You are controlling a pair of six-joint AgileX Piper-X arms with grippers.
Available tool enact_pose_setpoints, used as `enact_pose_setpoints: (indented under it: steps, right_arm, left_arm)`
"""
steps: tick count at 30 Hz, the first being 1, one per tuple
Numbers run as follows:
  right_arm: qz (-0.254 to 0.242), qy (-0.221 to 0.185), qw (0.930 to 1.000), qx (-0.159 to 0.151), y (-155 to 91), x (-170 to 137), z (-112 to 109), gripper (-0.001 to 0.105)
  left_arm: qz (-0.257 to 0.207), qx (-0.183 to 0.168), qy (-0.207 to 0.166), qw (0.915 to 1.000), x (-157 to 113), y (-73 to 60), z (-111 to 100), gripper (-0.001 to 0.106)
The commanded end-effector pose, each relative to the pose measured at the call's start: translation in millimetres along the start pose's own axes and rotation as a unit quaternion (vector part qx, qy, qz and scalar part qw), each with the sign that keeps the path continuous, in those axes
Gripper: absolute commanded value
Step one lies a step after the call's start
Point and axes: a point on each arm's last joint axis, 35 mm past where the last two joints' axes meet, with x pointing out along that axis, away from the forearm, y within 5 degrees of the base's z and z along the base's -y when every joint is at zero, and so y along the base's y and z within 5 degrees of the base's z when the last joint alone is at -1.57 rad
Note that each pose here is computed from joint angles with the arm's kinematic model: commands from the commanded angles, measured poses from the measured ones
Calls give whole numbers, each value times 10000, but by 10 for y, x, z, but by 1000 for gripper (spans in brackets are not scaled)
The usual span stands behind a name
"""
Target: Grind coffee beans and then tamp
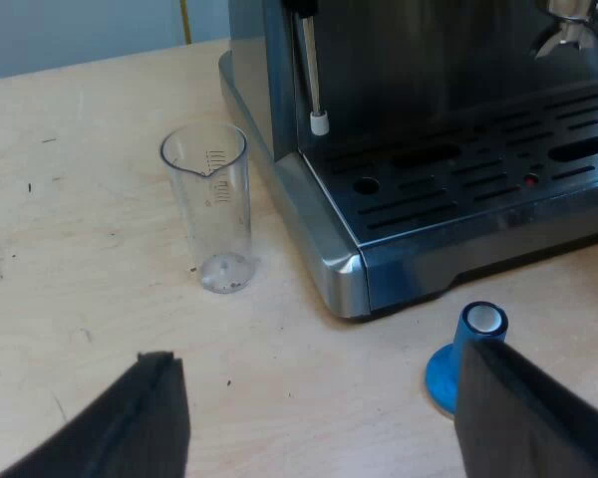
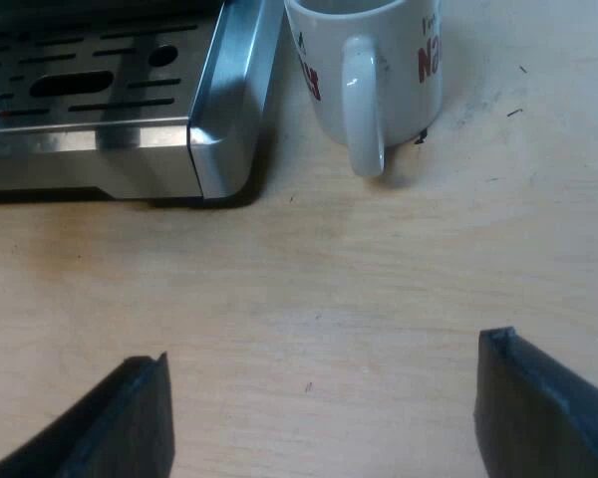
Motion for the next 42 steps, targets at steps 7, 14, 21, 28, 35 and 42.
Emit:
enact_pose_setpoints:
  steps: [7, 14, 21, 28, 35, 42]
  right_arm:
    - [-91, -32, 9999, -31, -11, -13, 29, 65]
    - [-425, -265, 9987, -86, -26, -201, 177, 65]
    - [-404, -183, 9990, -70, -15, -399, 308, 65]
    - [0, 403, 9992, 62, -78, -470, 682, 65]
    - [469, 916, 9947, 58, -144, -384, 1053, 65]
    - [944, 1214, 9880, -143, -122, -259, 1298, 65]
  left_arm:
    - [9, -29, 34, 10000, 10, 1, 8, 64]
    - [-227, -67, 66, 9997, 9, -15, 6, 76]
    - [-410, -94, -50, 9991, -60, -58, 126, 76]
    - [-807, -111, 270, 9963, 83, -79, 251, 76]
    - [-1401, 16, 622, 9882, 313, -134, 325, 76]
    - [-2025, 117, 766, 9762, 528, -206, 401, 76]
